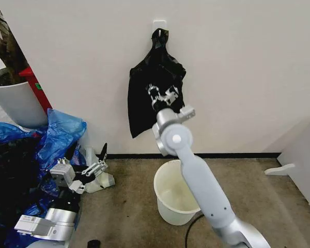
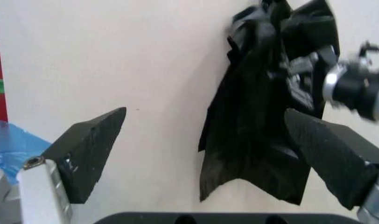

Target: Place the garbage bag over the trash bin.

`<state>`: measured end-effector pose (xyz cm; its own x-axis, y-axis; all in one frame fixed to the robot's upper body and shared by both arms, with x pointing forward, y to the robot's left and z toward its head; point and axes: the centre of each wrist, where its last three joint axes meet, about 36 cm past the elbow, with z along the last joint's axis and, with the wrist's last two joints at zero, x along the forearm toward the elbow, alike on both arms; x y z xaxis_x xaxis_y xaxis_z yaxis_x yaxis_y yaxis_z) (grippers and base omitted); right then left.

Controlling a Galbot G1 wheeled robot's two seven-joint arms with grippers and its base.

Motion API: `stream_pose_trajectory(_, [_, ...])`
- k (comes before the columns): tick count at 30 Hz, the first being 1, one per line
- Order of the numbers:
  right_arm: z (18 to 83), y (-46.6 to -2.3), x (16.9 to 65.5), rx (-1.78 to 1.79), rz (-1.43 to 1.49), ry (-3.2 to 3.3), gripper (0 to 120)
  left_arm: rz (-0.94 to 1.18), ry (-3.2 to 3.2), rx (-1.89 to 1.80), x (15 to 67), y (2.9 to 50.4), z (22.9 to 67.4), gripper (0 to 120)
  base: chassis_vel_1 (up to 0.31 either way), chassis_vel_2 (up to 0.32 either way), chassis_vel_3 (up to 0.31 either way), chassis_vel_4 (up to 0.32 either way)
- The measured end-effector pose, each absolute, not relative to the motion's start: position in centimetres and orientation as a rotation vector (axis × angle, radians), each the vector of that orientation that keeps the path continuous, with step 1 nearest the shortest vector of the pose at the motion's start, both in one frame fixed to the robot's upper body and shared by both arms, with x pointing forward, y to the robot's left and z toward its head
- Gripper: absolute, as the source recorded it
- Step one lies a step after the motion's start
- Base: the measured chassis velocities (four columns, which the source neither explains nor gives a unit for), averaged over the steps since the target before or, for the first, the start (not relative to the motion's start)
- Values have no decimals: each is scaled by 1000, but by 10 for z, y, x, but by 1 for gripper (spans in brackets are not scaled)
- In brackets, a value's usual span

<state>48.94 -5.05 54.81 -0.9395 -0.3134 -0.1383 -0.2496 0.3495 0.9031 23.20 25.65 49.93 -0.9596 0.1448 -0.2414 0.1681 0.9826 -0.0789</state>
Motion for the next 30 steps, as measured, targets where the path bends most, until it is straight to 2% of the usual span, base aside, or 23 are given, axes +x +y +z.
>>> stream_pose_trajectory(10, [492,-63,439,437,-1609,-2508,0,-149,2889,234,232,256,495,100,0,0,0,0])
stream_pose_trajectory(21, [460,-69,394,374,-1578,-2480,0,-136,2899,248,235,256,489,100,0,0,0,0])
stream_pose_trajectory(30, [463,-62,393,389,-1570,-2490,0,-134,2902,251,236,257,487,100,0,0,0,0])
